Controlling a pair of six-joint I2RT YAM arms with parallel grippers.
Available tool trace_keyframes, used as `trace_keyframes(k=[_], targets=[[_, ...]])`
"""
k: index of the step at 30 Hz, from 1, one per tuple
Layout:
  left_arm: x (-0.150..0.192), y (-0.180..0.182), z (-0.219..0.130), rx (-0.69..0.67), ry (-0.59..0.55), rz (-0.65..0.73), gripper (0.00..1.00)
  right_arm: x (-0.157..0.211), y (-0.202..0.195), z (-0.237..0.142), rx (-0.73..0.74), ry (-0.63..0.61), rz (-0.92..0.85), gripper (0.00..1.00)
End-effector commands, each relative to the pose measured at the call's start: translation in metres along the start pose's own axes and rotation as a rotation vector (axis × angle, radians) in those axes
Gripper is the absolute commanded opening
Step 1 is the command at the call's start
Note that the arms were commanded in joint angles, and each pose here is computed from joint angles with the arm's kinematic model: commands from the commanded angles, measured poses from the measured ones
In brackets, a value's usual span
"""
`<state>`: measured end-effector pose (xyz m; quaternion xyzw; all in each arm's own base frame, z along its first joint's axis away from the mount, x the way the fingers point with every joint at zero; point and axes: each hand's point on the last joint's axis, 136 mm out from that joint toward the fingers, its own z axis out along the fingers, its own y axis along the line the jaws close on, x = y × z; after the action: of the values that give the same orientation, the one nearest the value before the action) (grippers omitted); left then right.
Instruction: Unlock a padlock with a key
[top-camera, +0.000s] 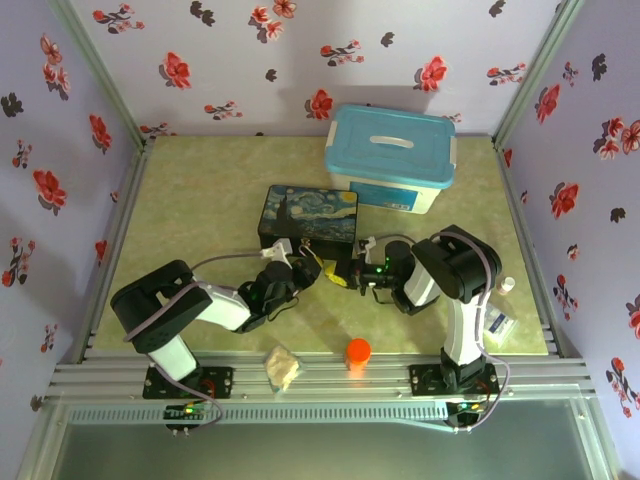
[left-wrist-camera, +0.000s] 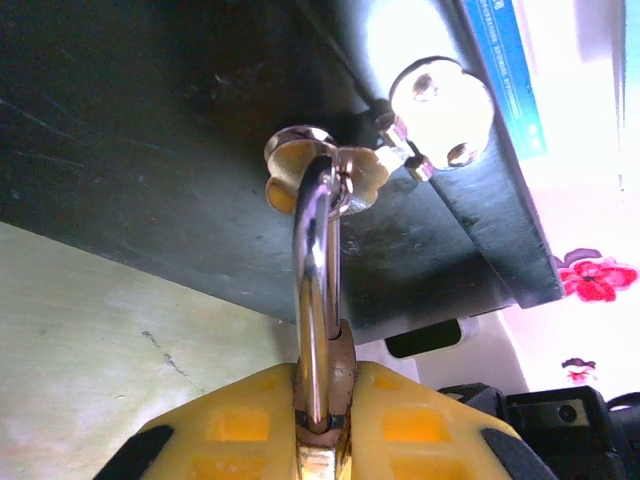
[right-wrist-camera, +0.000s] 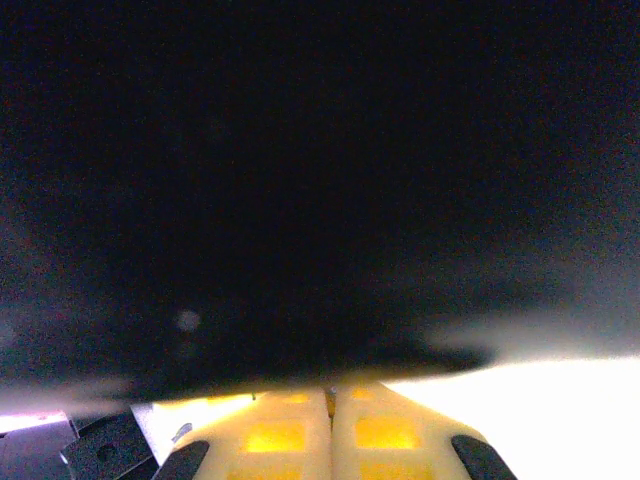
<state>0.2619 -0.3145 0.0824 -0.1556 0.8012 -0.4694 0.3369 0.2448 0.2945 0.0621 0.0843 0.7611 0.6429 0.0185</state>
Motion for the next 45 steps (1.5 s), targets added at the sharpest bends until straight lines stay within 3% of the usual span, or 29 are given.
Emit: trace_keyframes(k=[1,15,24,34,38,42,45], targets=[[0.02,-0.098,-0.016,0.362,0.131,-0.031,0.0,-0.014,0.025,0.002,-0.054,-0.023,-0.039,0.0],[0.022,-0.106,-0.017,0.388,0.149,-0.027,0.0,-0.029,0.031,0.002,-0.069,-0.06,-0.041,0.0],[0.03,-0.092,-0.005,0.336,0.156,-0.036,0.0,-0.031,0.017,-0.002,-0.008,-0.296,0.004,0.0],[0.043,-0.094,0.0,0.336,0.183,-0.041,0.0,-0.026,0.052,0.021,-0.076,-0.281,-0.075,0.0],[0.04,-0.083,-0.001,0.304,0.159,-0.04,0.0,-0.03,0.035,0.009,-0.034,-0.312,-0.078,0.13],[0.039,-0.073,0.001,0.274,0.147,-0.052,0.0,-0.023,0.002,0.002,0.048,-0.313,-0.053,0.32],[0.037,-0.069,0.002,0.26,0.133,-0.048,0.0,-0.014,-0.022,-0.001,0.106,-0.293,-0.041,0.32]])
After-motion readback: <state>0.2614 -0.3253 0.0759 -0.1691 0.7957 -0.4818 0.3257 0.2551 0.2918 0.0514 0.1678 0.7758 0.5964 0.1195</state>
